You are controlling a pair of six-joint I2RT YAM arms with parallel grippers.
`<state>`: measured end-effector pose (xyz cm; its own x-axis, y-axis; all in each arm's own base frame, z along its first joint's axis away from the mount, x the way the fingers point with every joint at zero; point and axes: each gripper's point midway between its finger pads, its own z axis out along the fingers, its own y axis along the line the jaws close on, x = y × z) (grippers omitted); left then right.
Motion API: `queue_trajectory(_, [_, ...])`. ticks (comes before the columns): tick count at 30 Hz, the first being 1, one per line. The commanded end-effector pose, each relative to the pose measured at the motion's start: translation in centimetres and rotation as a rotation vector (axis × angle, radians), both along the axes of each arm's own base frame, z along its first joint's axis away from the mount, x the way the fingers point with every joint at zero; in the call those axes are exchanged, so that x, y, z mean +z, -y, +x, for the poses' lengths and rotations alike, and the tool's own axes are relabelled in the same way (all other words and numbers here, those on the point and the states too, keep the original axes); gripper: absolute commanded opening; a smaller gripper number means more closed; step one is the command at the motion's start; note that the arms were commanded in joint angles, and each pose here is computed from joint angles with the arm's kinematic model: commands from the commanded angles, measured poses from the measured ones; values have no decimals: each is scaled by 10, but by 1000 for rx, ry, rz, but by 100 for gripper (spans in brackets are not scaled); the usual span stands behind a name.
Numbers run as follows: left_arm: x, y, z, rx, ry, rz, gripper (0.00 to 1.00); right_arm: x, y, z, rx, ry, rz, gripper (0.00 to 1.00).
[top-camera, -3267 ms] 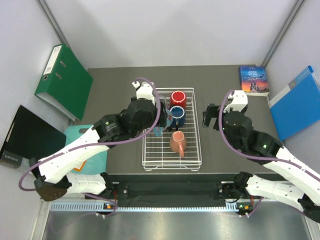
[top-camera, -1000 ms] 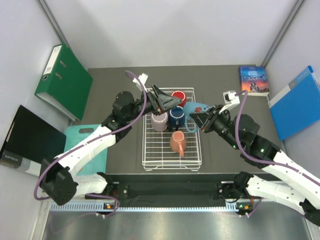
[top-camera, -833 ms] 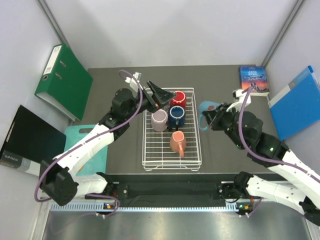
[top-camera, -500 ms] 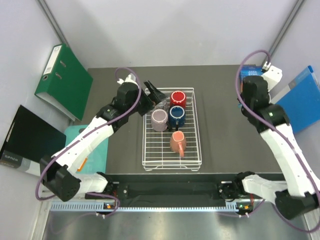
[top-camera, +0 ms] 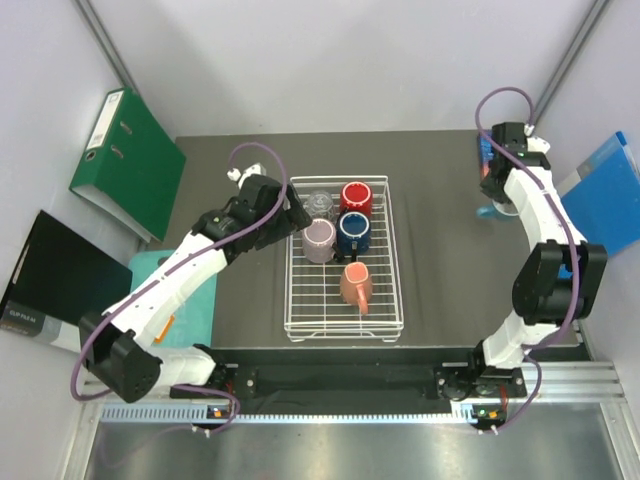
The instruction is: Unload the cups from the dish rack
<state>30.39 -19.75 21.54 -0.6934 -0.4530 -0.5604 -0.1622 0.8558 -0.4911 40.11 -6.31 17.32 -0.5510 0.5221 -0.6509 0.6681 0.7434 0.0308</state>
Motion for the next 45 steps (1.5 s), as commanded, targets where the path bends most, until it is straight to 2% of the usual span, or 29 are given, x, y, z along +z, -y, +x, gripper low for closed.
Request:
queue_trajectory(1, [-8, -20, -14, 2, 13, 72, 99, 21, 26, 30, -73, 115, 18, 0])
queue_trajectory(6, [-25, -22, -23, -16, -36, 91, 99, -20, 34, 38, -119, 55, 122, 0])
queue_trajectory(14, [-30, -20, -25, -36, -66, 102, 99, -38, 28, 57, -110, 30, 227, 0])
queue_trajectory(26, [-43, -21, -28, -27, -123, 124, 99, -70, 36, 61, -142, -44, 242, 0])
queue_trajectory(29, [-47, -19, -29, -29, -138, 121, 99, -74, 36, 62, -136, -60, 240, 11])
queue_trajectory(30, [-49, -19, -29, -27, -143, 121, 99, -73, 36, 63, -127, -58, 238, 24])
queue_trajectory(32, [-48, -17, -28, -32, -146, 114, 99, -72, 36, 64, -116, -53, 238, 37])
queue_trajectory(33, [-48, -15, -28, -36, -146, 111, 99, -70, 36, 65, -110, -48, 238, 48])
queue_trajectory(34, [-49, -14, -28, -41, -154, 110, 99, -68, 35, 66, -105, -43, 238, 52])
queue_trajectory(37, [-45, -11, -27, -52, -147, 97, 99, -54, 35, 70, -92, 2, 233, 60])
queue_trajectory(42, [-38, -12, -25, -47, -102, 91, 99, 13, 33, 83, -57, 182, 192, 66])
queue_trajectory(45, [-35, -16, -24, -35, -81, 103, 99, 52, 22, 86, -33, 270, 225, 70])
